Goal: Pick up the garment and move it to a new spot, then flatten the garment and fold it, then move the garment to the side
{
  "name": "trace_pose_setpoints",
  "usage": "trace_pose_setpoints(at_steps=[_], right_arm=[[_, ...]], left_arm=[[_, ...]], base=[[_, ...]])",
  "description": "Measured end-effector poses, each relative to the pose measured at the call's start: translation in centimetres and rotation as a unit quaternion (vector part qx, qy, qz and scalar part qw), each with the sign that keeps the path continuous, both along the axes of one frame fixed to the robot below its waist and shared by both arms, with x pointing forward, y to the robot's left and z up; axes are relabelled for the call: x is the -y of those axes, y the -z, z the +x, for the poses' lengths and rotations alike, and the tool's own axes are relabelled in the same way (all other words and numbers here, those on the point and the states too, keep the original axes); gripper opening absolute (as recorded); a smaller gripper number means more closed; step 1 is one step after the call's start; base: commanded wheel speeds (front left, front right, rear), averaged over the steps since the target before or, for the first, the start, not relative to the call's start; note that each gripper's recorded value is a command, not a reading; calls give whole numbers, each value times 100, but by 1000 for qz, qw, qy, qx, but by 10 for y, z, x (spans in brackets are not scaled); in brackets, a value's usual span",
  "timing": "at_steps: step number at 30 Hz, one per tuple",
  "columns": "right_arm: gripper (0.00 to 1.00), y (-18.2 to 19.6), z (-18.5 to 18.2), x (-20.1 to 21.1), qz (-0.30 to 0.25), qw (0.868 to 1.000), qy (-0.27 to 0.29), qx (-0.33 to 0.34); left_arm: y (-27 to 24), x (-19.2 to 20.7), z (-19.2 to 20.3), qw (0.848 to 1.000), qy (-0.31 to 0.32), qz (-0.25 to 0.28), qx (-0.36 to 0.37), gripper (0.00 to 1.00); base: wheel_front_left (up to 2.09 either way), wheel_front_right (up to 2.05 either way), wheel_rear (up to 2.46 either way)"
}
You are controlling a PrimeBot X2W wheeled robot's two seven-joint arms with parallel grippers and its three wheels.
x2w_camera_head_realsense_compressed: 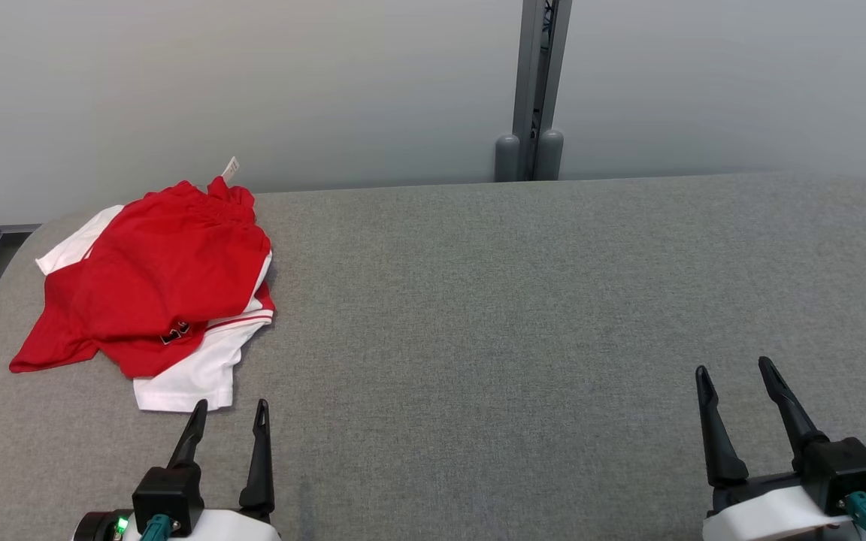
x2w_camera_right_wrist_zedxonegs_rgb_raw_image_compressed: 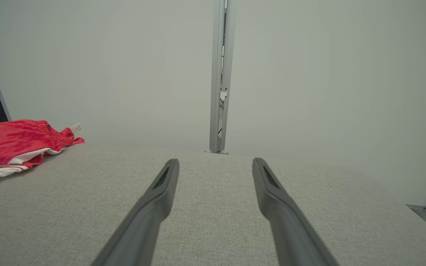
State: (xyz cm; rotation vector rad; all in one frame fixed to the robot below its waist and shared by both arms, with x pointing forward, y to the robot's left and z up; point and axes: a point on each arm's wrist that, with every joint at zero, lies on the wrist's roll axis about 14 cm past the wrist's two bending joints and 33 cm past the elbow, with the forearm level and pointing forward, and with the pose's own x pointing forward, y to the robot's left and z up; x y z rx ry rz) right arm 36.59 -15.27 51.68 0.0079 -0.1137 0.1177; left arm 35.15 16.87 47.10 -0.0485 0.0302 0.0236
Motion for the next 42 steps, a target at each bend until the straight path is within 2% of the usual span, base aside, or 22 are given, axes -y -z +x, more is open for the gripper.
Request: trace_pose_setpoints(at_steps=[24, 30, 42], right_arm=[[100, 1, 2, -8, 5, 1000, -12, -1], [100, 1, 10, -29, 7, 999, -44, -2], [100, 2, 29, -111, 14, 987, -160, -6]], left_arm=[[0, -8, -6, 1000, -14, -2, 1, 100], [0, -27, -17, 999, -44, -2, 0, 100], [-1, -92, -66, 987, -159, 3, 1, 100]], base=[[0, 0, 0], [0, 0, 0], [0, 0, 0]])
